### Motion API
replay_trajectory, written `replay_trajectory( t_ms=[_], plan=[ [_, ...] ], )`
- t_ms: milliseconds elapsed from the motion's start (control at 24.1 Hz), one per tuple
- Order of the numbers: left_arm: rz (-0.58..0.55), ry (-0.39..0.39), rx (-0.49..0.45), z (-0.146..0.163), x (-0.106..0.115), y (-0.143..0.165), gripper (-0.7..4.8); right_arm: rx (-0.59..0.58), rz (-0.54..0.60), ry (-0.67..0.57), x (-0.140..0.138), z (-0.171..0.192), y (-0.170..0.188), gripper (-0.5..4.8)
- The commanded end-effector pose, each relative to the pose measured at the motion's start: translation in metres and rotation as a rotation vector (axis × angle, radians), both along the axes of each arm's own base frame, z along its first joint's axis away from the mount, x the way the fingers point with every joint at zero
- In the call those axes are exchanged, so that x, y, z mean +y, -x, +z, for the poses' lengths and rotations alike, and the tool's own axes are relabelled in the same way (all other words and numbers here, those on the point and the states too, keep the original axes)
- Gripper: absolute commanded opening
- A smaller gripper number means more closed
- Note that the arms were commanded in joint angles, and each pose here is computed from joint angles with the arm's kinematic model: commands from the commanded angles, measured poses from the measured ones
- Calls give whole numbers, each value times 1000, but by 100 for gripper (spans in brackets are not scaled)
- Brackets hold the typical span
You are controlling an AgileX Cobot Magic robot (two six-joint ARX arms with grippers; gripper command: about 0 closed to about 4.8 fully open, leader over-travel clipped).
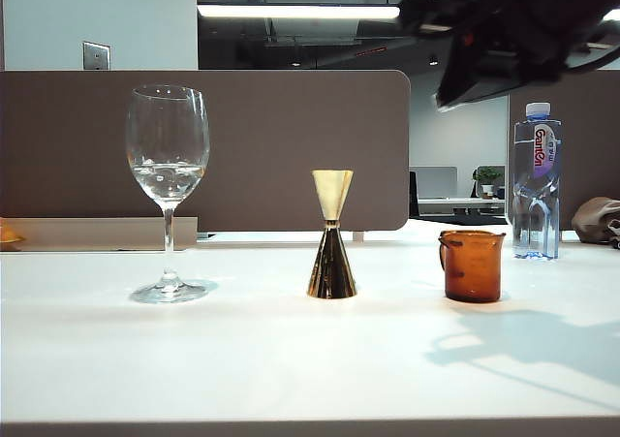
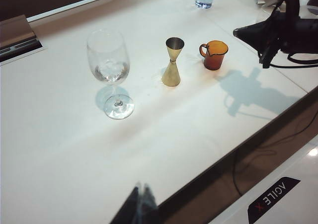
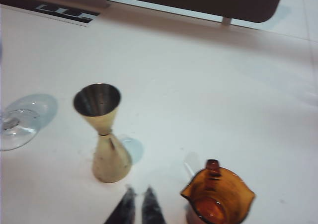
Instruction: Pick up the small amber measuring cup and pour the water in it into the jigger, then pick up the jigger and pour the water in it into the wine glass.
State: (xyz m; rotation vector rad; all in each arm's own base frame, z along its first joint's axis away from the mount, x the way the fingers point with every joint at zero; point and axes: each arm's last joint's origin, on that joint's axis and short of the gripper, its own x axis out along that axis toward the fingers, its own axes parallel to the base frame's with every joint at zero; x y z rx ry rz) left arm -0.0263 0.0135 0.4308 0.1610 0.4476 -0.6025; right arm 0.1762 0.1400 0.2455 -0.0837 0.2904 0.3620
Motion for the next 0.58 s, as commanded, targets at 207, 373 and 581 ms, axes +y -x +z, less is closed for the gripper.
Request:
replay_trajectory(
  t_ms=[207, 373, 581],
  plan=[
    [2, 3, 2, 0, 0, 1, -2, -36, -112, -26, -36, 0, 9, -1],
    [2, 3, 2, 0, 0, 1, -2, -47, -202, -32, -63, -6, 20, -1],
    [2, 3, 2, 0, 0, 1, -2, -85, -282, -54, -81, -6, 26, -1]
  ],
)
